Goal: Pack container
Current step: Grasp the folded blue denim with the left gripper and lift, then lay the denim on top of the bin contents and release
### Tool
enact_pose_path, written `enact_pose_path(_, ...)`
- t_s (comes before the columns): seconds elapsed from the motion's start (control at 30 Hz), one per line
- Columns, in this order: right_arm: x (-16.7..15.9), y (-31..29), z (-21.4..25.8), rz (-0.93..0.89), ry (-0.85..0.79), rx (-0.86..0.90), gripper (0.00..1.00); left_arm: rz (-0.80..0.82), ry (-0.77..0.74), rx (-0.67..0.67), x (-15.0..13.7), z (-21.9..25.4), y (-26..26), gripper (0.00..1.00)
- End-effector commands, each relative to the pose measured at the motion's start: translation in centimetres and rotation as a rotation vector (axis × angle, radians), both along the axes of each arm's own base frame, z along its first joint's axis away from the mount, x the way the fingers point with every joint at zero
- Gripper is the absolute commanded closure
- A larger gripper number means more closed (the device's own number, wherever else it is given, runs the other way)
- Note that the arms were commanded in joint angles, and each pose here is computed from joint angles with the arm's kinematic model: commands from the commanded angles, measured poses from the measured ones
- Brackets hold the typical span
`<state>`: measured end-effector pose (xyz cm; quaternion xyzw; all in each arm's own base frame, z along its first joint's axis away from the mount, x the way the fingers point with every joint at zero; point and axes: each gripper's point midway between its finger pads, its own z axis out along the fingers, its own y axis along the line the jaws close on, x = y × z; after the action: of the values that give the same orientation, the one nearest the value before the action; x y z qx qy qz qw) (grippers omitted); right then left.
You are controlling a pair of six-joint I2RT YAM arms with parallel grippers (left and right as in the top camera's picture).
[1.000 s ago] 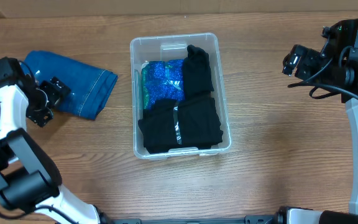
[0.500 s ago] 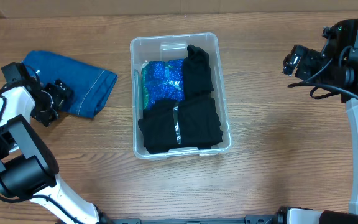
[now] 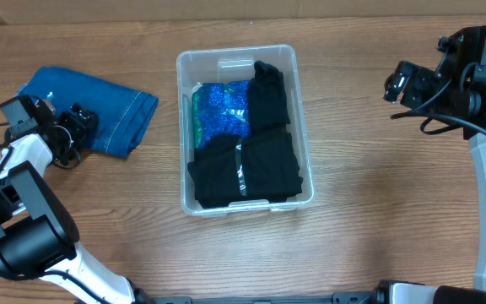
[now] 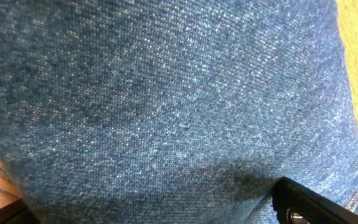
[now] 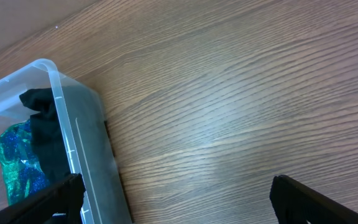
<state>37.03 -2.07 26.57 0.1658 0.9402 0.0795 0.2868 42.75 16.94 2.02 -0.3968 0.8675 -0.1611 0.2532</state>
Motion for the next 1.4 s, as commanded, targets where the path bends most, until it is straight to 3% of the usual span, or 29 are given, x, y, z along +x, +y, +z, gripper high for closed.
enact_pose_path(0.0, -0.1, -0.1, 0.3, -0.002, -0.008, -0.01, 0.0, 0.02, 0.091, -0.113, -1.9, -4.0, -2.2, 0.05)
enact_pose_path(0.07, -0.1, -0.1, 0.3, -0.002, -0.008, -0.01, 0.0, 0.056, 0.105, -0.14, -2.1, -4.1, -2.3, 0.2)
enact_pose_path(0.27, -0.1, -0.1, 0.3, -0.002, -0.008, -0.01, 0.0, 0.24, 0.179, -0.237, -3.2, -4.8, -2.4, 0.25)
enact_pose_path(0.5, -0.1, -0.1, 0.3, -0.002, -0.008, -0.01, 0.0, 0.148, 0.152, -0.276, -2.9, -4.2, -3.7, 0.74)
enact_pose_path(0.63, -0.1, -0.1, 0.2, -0.002, -0.007, -0.01, 0.0, 0.09, 0.131, -0.242, -3.2, -2.1, -4.0, 0.84)
enact_pose_path(0.77, -0.2, -0.1, 0.2, -0.002, -0.004, -0.009, 0.0, 0.027, 0.015, -0.153, -2.8, 4.1, -3.8, 0.96)
enact_pose_path(1.07, -0.2, -0.1, 0.2, -0.002, -0.004, -0.009, 0.0, -0.113, -0.11, -0.014, -6.1, 17.9, -6.0, 0.96)
enact_pose_path(1.23, -0.3, -0.1, 0.1, -0.002, 0.003, -0.009, 0.0, -0.328, -0.185, 0.08, -6.0, 27.0, -10.3, 0.96)
enact_pose_path(1.37, -0.5, -0.1, 0.0, -0.002, 0.011, -0.008, 0.0, -0.514, -0.391, 0.164, -5.0, 36.1, -17.1, 0.96)
